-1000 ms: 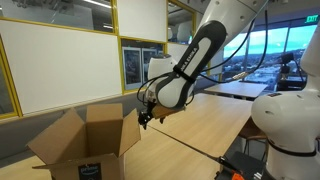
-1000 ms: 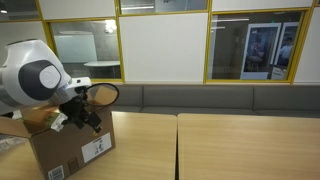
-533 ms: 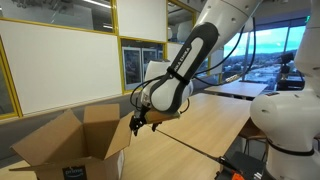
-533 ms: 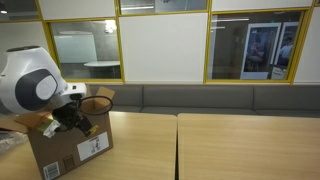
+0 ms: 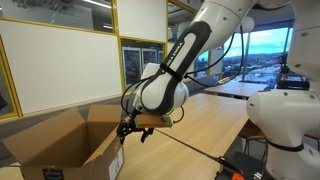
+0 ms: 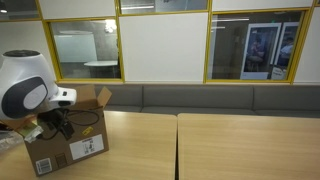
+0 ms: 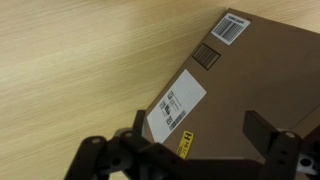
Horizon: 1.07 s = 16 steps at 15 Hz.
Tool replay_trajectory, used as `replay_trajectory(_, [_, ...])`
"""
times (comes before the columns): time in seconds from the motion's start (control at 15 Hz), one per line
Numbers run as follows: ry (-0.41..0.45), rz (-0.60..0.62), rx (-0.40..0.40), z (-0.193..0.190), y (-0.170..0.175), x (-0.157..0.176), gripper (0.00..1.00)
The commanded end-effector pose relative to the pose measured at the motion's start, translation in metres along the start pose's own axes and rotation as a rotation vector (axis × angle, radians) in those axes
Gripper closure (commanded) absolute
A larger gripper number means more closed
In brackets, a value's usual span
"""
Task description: Pick up the objects from the table and put them in the box.
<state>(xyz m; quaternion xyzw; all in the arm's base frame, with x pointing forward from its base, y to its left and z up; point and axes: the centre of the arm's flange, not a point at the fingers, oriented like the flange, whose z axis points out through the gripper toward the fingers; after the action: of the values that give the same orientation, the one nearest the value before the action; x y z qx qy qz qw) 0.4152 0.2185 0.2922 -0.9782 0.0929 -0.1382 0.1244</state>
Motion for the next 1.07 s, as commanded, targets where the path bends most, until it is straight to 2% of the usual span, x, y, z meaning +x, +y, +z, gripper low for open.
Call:
replay_trajectory(0.0, [-0.012, 0.013, 0.081, 0.057, -0.029, 0.029, 0.0])
replay_trajectory(0.33, [-0.017, 0.023, 0.118, 0.056, -0.041, 0.033, 0.0])
replay_trajectory(0.53, [-0.017, -0.003, 0.094, 0.044, -0.034, 0.034, 0.0])
replay_trajectory(1.0, [-0.014, -0.151, -0.152, -0.008, 0.02, 0.042, 0.0])
